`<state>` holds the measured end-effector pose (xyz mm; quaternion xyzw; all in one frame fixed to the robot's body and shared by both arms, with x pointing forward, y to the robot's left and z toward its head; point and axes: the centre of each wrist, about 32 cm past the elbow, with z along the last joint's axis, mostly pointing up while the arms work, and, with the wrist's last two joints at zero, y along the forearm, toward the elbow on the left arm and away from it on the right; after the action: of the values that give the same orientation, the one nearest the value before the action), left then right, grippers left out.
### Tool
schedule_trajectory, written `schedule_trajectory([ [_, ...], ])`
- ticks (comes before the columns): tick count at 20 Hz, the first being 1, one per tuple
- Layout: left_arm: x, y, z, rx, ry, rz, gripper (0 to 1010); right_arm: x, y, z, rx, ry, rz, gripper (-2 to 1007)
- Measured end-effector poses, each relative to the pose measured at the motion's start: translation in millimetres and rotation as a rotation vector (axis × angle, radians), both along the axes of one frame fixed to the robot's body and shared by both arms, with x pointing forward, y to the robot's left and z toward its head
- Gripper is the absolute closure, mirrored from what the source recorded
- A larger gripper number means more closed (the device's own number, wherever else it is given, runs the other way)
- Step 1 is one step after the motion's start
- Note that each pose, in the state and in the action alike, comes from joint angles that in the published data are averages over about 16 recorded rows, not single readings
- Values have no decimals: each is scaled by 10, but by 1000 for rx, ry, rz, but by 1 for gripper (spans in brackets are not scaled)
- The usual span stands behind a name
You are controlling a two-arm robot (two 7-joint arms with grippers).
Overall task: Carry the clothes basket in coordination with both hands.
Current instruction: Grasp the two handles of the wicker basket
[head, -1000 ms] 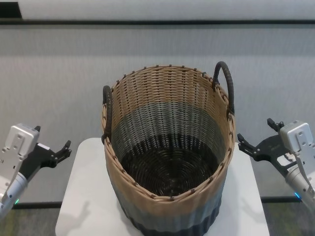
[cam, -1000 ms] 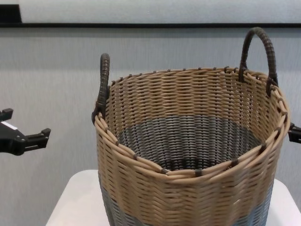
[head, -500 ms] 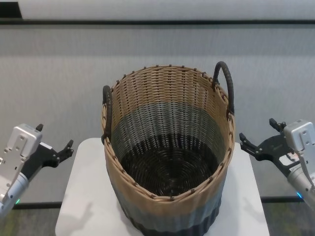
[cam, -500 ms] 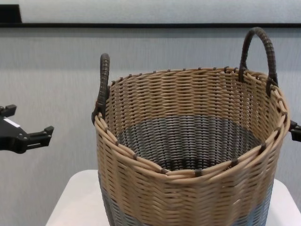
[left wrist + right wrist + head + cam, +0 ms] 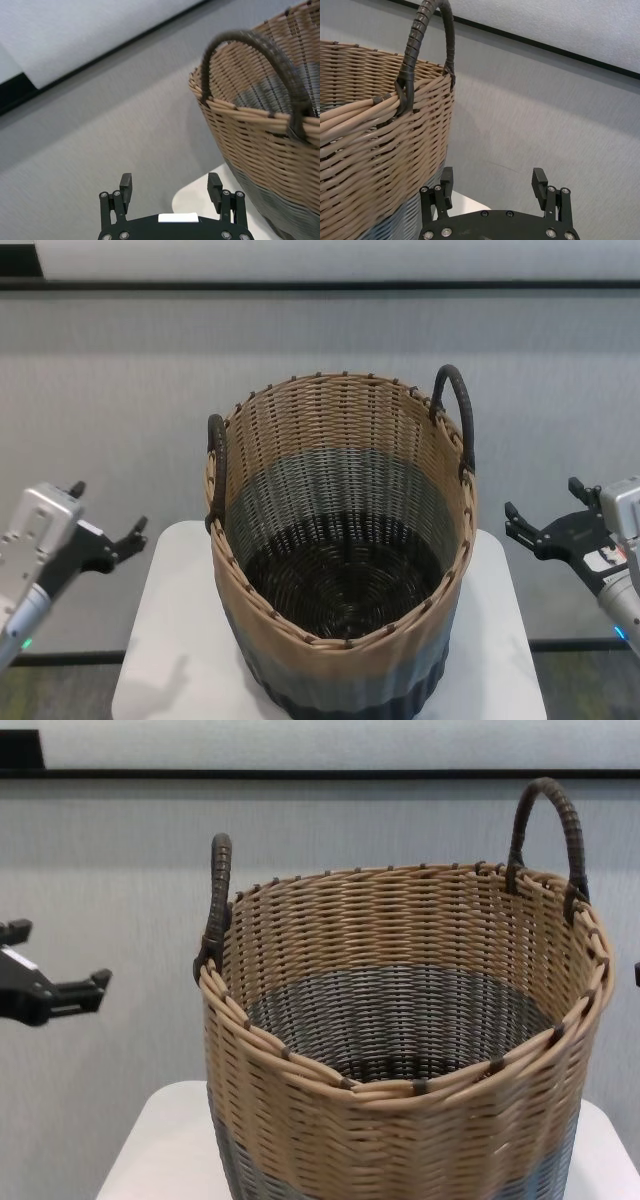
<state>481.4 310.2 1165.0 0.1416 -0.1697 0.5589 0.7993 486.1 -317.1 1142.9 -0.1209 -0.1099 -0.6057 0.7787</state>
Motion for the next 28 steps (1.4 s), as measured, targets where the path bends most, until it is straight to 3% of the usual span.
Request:
schedule_trajectory([
  [6, -41, 53, 245, -17, -24, -31, 10, -9, 1, 9, 6, 3, -7, 5],
  [13, -76, 56, 576, -78, -30, -78, 10, -15, 0, 22, 11, 14, 3, 5],
  [23, -97, -84, 933, -186, 18, -175, 10, 7, -25, 31, 38, 54, 10, 5],
  [28, -109, -173, 1058, -206, 62, -228, 10, 28, -34, 25, 53, 78, 8, 5],
])
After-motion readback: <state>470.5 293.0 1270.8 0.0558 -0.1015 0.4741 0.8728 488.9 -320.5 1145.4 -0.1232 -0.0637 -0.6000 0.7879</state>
